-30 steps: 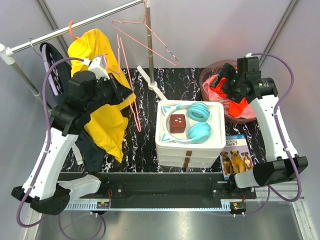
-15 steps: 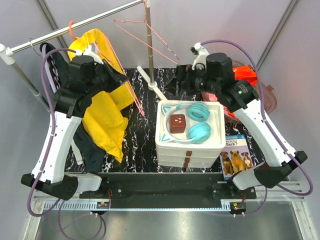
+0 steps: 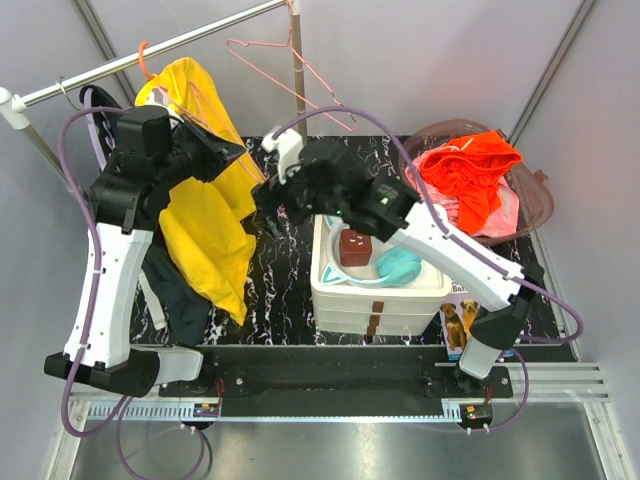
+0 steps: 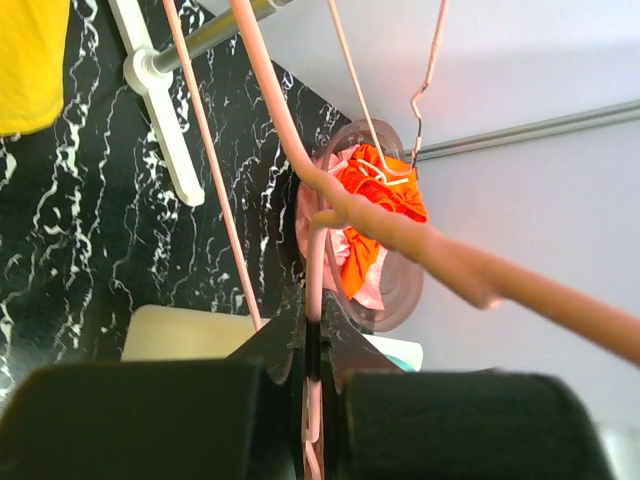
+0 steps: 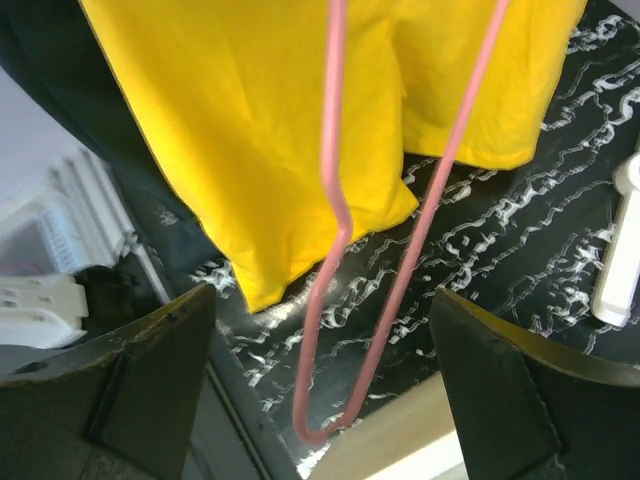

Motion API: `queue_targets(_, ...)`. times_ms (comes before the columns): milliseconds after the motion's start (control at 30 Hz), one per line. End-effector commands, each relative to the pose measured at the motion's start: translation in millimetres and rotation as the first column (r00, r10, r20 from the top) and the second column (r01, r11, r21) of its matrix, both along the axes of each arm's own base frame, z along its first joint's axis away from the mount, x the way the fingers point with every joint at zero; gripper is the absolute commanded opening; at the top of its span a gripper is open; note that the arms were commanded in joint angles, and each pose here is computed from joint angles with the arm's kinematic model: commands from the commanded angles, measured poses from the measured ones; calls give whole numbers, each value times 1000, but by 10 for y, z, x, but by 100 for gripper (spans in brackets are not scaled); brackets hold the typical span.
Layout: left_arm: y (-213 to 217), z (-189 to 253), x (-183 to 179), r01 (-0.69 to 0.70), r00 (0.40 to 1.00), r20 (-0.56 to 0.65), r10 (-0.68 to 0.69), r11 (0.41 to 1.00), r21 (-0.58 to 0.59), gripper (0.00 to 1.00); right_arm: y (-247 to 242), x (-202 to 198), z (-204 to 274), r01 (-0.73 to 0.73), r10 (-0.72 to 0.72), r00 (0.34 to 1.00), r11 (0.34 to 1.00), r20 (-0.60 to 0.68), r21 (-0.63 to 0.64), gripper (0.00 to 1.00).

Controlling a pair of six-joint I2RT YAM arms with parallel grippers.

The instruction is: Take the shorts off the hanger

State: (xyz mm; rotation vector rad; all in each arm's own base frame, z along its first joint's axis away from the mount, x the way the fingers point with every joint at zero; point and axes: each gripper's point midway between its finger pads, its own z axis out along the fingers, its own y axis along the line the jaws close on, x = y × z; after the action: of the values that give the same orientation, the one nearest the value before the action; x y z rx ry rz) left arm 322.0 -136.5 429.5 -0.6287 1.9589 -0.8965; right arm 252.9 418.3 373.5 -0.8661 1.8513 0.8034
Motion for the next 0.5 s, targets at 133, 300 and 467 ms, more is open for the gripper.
queue_targets(133, 30, 159, -151, 12, 1000, 18, -11, 996, -86, 0, -97, 206, 197, 188, -170, 959, 980, 228, -58, 68)
queue_targets(300, 27, 102, -185, 17, 1000, 0, -17, 995, -97, 0, -174, 159, 281, 199, -189, 950, 980, 249, -13, 36)
queue_targets(467, -70, 189, -174, 83, 996, 52, -78, 990, -111, 0, -260, 124, 265, 226, -217, 944, 974, 248, -7, 0)
